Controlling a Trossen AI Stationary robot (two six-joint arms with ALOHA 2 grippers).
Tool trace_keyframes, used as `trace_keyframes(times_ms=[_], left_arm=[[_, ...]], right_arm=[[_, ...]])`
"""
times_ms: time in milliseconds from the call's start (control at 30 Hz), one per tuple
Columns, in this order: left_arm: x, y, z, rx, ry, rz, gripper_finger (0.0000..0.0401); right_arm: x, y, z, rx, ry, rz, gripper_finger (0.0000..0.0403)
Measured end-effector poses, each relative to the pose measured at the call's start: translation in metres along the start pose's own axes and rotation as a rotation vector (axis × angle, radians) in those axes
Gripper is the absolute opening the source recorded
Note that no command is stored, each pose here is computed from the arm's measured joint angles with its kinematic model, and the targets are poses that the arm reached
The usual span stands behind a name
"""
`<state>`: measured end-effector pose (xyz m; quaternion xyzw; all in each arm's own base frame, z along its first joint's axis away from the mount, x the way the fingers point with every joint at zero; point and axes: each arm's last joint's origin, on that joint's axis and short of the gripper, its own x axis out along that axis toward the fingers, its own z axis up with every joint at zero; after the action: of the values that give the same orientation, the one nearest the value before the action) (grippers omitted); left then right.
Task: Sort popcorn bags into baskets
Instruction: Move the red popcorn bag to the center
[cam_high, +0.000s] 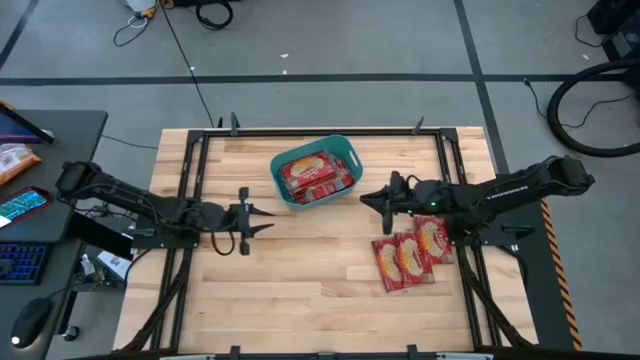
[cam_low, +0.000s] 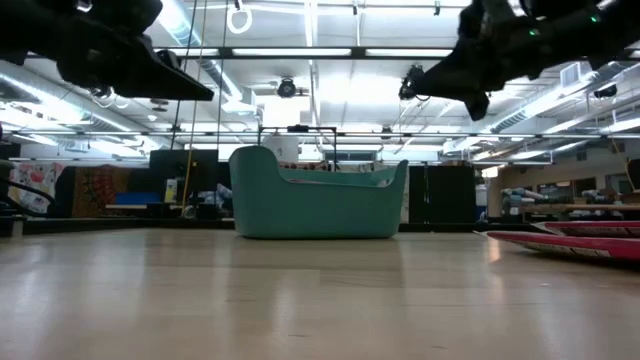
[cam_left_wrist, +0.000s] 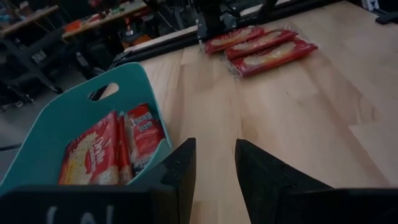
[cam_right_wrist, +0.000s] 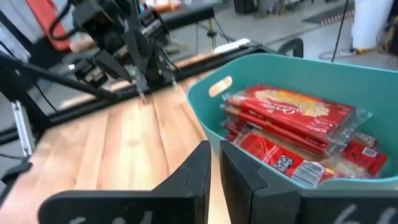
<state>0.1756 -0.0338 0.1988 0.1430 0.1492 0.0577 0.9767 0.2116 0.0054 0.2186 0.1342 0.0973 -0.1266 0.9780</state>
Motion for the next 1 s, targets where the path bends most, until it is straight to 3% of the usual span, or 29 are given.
trace_keyframes(times_ms=[367,533,667,867,1000], left_arm=[[-0.014,0.007,-0.018,0.124,-0.190,0.084,0.0116],[-0.012,0.012,-0.021,0.167,-0.179,0.124,0.0116],[-0.011,0.017,-0.022,0.147,-0.172,0.155,0.0116],[-0.010,0.023,-0.020,0.051,-0.191,0.190,0.0116],[-0.010,0.025,-0.022,-0.021,-0.184,0.193,0.0117]], right_arm=[[0.031,0.012,0.009,-0.021,0.253,-0.128,0.0039],[0.042,0.015,0.010,-0.027,0.374,-0.173,0.0039],[0.049,0.018,0.007,-0.016,0.486,-0.176,0.0039],[0.054,0.017,0.000,0.012,0.682,-0.290,0.0056],[0.057,0.019,-0.001,0.101,0.757,-0.320,0.0081]])
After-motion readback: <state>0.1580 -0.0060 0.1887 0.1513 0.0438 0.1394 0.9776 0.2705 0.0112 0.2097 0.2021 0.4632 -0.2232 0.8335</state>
